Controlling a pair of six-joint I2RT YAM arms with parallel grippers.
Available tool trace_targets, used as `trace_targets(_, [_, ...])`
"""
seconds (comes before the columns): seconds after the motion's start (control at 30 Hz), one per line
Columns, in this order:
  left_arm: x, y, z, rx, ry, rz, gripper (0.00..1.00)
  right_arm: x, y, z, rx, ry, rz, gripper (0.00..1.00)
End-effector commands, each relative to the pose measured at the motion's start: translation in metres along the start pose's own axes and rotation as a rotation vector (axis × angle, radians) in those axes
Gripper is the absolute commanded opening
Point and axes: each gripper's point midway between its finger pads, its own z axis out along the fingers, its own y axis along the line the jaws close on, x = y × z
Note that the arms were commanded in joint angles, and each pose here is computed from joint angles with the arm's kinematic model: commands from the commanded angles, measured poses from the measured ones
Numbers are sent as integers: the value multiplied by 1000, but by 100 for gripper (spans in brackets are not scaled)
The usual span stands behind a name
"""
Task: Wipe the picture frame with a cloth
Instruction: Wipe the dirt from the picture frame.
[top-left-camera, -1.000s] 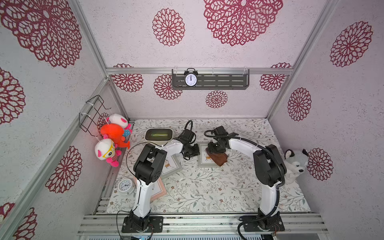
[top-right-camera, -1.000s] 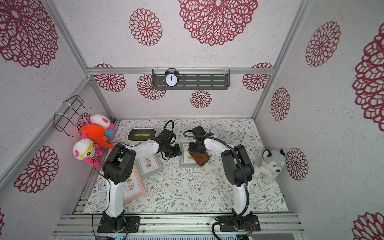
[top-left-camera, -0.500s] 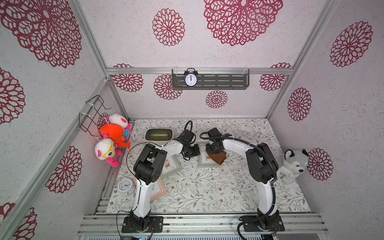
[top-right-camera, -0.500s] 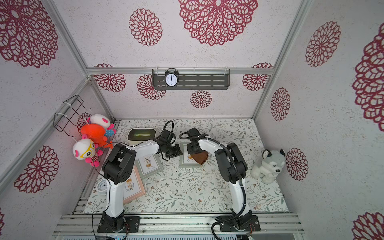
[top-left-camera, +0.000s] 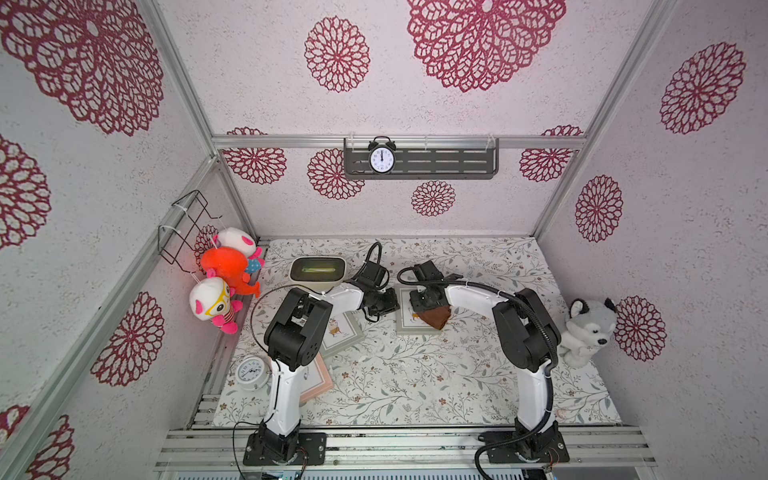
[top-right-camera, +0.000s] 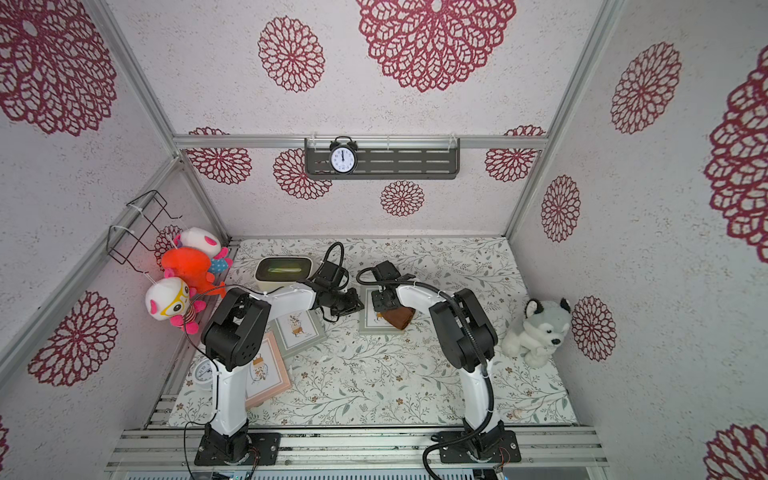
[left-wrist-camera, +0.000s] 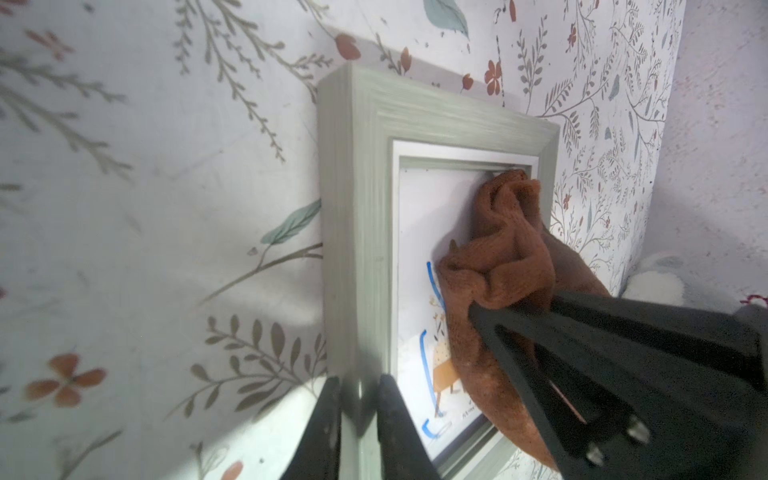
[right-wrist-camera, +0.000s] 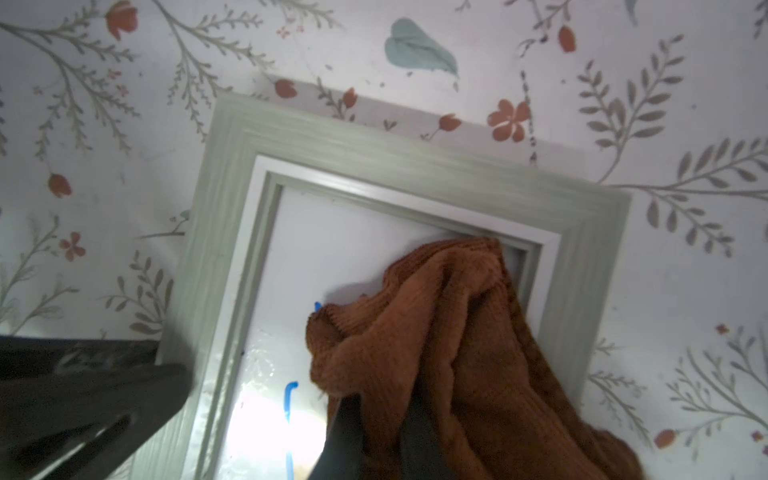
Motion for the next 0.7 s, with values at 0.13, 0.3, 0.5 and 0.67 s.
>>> trace_targets(0.13, [50,63,23,-188,136,-91,17,61,35,18,-66,201,-63,5])
trace_targets(0.3, [52,67,23,-193,140,-101,16,58,-7,24,22,198,47,4])
trace_targets(0.5, [52,65,25,-182,145,-99,17,50,-29,18,91,174,34,2])
trace_targets(0.67, [53,65,26,-182,149,-104,16,59,37,24,-96,191,0,2])
